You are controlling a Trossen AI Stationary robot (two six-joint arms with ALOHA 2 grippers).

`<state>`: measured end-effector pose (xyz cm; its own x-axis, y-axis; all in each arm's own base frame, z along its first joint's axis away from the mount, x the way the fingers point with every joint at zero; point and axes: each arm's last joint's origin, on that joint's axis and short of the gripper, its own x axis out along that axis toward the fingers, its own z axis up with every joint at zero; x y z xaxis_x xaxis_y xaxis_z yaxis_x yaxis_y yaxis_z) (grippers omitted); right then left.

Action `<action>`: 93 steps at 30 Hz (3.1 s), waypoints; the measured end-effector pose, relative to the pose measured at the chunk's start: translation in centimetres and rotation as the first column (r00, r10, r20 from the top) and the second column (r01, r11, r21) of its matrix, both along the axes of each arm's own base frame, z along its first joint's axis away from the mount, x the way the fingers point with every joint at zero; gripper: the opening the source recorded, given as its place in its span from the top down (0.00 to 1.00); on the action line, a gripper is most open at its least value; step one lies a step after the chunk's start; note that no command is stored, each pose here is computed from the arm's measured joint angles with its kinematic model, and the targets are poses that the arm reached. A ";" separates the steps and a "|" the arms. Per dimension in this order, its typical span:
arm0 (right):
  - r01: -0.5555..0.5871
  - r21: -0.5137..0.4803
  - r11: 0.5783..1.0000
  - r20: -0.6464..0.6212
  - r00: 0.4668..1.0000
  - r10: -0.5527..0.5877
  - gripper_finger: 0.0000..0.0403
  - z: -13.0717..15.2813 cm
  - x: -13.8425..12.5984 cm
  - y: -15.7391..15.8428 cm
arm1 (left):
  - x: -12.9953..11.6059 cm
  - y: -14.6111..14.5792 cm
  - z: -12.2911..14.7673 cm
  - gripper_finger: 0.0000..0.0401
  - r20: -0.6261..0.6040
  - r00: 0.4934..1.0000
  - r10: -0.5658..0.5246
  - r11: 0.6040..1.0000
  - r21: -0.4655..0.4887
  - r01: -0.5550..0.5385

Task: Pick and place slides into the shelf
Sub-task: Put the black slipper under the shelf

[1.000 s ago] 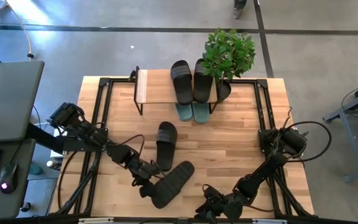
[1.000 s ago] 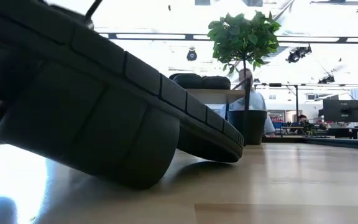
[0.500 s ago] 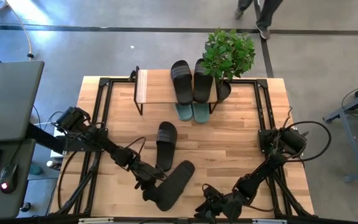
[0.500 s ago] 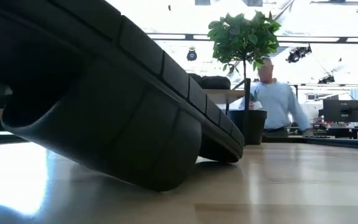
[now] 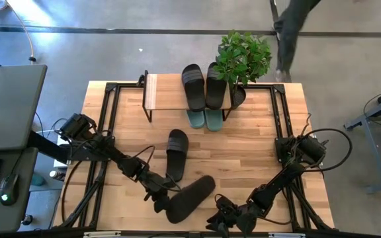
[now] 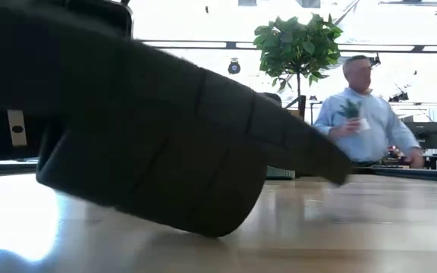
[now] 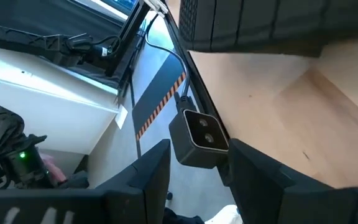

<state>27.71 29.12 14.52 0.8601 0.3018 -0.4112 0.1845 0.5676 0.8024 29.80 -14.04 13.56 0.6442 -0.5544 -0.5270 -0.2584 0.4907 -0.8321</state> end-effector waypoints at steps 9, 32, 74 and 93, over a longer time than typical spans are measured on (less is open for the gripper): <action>0.009 -0.032 0.999 0.014 1.000 -0.009 0.62 0.0 0.0 -0.1 | 0.8 -0.3 1.7 0.92 0.174 0.985 0.023 0.996 -0.085 -0.009; -0.033 -0.308 0.951 0.084 0.995 0.061 0.84 10.7 -4.3 -4.0 | 1.7 -2.7 7.2 0.92 -0.070 0.957 -0.283 0.906 0.309 0.291; -0.008 -0.509 0.861 0.168 0.980 0.108 0.84 16.3 -8.6 -7.1 | 1.8 -4.5 10.6 0.92 -0.663 0.643 -0.383 -0.405 0.747 0.528; -0.259 -0.813 0.522 -0.127 0.953 0.274 0.60 19.2 -6.7 -4.7 | 3.2 -3.6 16.3 0.92 -0.508 0.797 -0.327 -0.239 0.860 0.450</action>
<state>20.97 24.44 33.72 0.8062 0.0610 -0.5885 -0.0966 0.9949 -0.0291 32.95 -17.61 29.88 0.4760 0.4037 -0.7813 0.3499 0.7281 0.5894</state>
